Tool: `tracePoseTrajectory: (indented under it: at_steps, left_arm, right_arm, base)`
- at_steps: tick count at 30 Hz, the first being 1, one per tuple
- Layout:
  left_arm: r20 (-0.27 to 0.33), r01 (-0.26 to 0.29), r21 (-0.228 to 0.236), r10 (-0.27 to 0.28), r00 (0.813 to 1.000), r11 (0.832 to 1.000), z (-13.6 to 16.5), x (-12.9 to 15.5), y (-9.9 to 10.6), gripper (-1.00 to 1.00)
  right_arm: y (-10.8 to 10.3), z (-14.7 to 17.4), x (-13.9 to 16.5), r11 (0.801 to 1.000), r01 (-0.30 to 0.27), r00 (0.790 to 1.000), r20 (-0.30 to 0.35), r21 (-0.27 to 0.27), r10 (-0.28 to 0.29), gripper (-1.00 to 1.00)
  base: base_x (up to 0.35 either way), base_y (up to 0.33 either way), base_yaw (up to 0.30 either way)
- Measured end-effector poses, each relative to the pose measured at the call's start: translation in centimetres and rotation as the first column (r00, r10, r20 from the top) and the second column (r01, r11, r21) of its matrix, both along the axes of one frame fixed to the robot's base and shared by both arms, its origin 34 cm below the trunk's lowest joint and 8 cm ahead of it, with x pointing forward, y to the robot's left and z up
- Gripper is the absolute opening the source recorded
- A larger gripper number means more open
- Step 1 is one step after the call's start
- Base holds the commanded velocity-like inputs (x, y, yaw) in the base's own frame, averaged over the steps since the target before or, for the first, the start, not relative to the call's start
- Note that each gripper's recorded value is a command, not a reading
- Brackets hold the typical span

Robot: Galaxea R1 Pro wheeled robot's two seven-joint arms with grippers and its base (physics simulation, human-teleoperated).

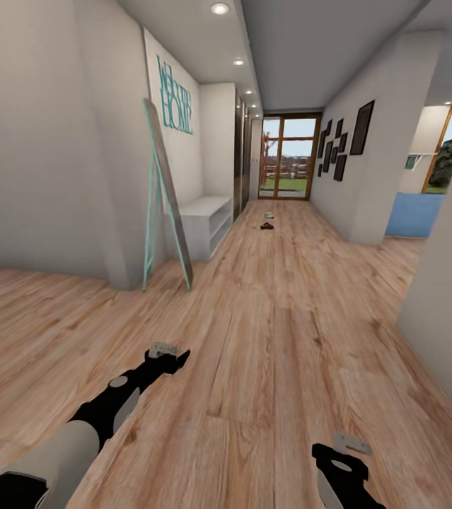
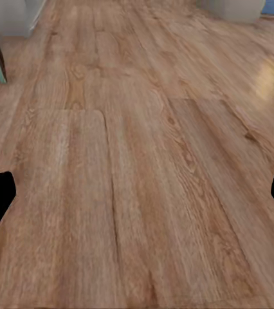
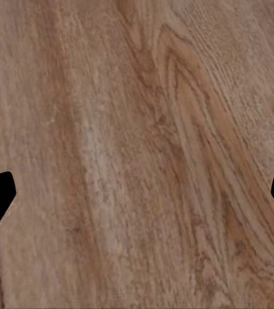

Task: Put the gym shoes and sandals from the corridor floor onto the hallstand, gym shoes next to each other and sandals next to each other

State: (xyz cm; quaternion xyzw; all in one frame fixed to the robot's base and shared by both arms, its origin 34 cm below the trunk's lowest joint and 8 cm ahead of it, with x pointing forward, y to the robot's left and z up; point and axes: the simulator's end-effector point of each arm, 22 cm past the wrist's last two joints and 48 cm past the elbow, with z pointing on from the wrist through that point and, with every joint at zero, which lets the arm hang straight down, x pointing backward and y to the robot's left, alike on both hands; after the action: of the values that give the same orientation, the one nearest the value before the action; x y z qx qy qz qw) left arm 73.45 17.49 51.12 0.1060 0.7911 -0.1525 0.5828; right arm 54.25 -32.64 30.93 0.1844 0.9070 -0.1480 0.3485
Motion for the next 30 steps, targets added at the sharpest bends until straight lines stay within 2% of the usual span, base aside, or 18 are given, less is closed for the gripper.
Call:
tracePoseTrajectory:
  at_steps: [1,2,5,7,12,30]
  left_arm:
    - [-0.017,-0.057,-0.020,0.057,0.998,0.998,-0.5,0.2,1.1,1.00]
    - [-0.053,-0.152,-0.035,0.150,0.987,0.988,-1.8,0.1,3.1,1.00]
    - [-0.076,-0.226,-0.033,0.223,0.972,0.974,-2.6,0.1,4.7,1.00]
    - [-0.083,-0.249,-0.033,0.246,0.966,0.968,-2.8,0.1,5.2,1.00]
    - [-0.090,-0.264,-0.035,0.260,0.961,0.964,-3.1,0.0,5.4,1.00]
    - [-0.097,-0.268,-0.034,0.263,0.960,0.963,-3.5,-0.1,5.4,1.00]
  right_arm:
    - [0.0,0.0,0.0,1.000,-0.001,1.000,0.000,0.000,0.001,1.00]
    - [0.0,0.0,0.0,1.000,-0.002,1.000,0.000,-0.001,0.002,1.00]
    - [0.1,0.0,0.0,1.000,-0.001,1.000,0.002,0.001,0.001,1.00]
    - [0.1,0.0,0.0,1.000,0.003,1.000,0.002,0.004,-0.003,1.00]
    - [-0.1,-0.1,-0.1,1.000,0.013,1.000,0.003,0.011,-0.014,1.00]
    - [0.1,-0.3,-0.1,1.000,0.007,1.000,-0.003,0.008,-0.007,1.00]
  base:
    - [0.348,0.000,0.000]
    - [0.348,0.000,0.000]
    - [0.348,0.000,0.000]
    - [0.348,0.000,0.000]
    - [0.348,0.000,-0.106]
    - [0.348,-0.019,-0.251]
